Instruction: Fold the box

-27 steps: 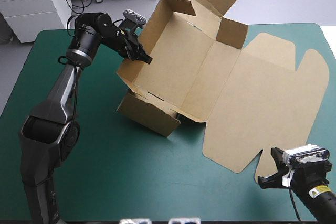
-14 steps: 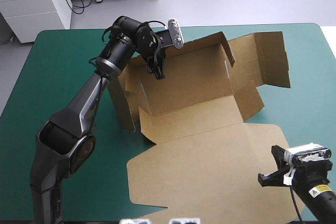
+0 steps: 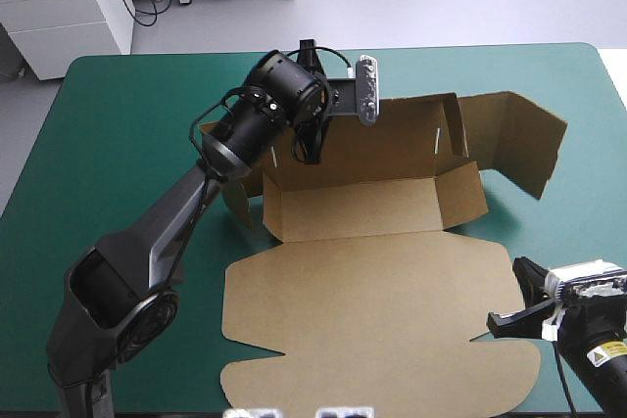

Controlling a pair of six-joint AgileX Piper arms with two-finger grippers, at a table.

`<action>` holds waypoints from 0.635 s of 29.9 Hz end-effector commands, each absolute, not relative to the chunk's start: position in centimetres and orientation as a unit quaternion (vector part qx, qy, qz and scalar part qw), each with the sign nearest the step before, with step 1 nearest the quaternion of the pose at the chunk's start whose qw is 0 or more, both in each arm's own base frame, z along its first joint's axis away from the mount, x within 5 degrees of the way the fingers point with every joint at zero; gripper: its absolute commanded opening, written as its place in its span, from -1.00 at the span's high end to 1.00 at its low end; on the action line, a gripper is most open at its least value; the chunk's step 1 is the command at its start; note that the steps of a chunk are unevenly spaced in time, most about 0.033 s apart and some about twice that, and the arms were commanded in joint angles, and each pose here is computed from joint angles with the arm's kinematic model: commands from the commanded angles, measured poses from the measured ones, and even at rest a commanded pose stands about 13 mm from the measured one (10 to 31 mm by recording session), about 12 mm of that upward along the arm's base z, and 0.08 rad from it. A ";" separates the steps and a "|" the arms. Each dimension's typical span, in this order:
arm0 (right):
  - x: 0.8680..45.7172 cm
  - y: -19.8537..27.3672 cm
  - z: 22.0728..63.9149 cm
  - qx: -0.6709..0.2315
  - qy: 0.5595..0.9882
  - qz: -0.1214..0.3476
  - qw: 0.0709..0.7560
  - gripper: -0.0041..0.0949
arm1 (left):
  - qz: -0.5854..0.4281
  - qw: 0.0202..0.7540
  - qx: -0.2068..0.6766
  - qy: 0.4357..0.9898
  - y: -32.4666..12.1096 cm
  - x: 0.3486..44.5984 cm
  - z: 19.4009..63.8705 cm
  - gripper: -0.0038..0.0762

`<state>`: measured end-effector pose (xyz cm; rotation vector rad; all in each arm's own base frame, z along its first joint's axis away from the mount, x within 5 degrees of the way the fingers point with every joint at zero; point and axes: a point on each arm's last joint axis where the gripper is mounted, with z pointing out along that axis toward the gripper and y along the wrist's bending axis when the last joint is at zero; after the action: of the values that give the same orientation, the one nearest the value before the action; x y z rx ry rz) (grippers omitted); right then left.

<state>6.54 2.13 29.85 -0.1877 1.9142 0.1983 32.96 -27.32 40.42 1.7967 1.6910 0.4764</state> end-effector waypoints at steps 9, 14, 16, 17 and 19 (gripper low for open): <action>6.3 2.0 34.3 -0.041 0.766 0.103 0.633 0.96 | 0.259 0.385 0.656 0.596 -24.4 29.0 42.2 0.92; 7.3 2.0 34.5 -0.031 0.777 0.111 0.618 0.96 | 0.268 0.419 0.660 0.563 -23.2 27.7 40.2 0.92; 7.8 2.0 34.7 -0.031 0.783 0.112 0.611 0.96 | 0.266 0.430 0.669 0.545 -22.7 26.9 39.2 0.92; 8.1 2.0 34.8 -0.030 0.785 0.112 0.609 0.96 | 0.268 0.436 0.668 0.540 -22.4 26.6 39.0 0.92; 8.7 1.9 35.3 -0.029 0.789 0.112 0.603 0.96 | 0.276 0.448 0.662 0.534 -21.9 26.2 38.0 0.92</action>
<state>7.69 2.10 33.31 -0.0989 1.8919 0.2593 27.48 -23.02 35.85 1.7523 1.4572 0.6509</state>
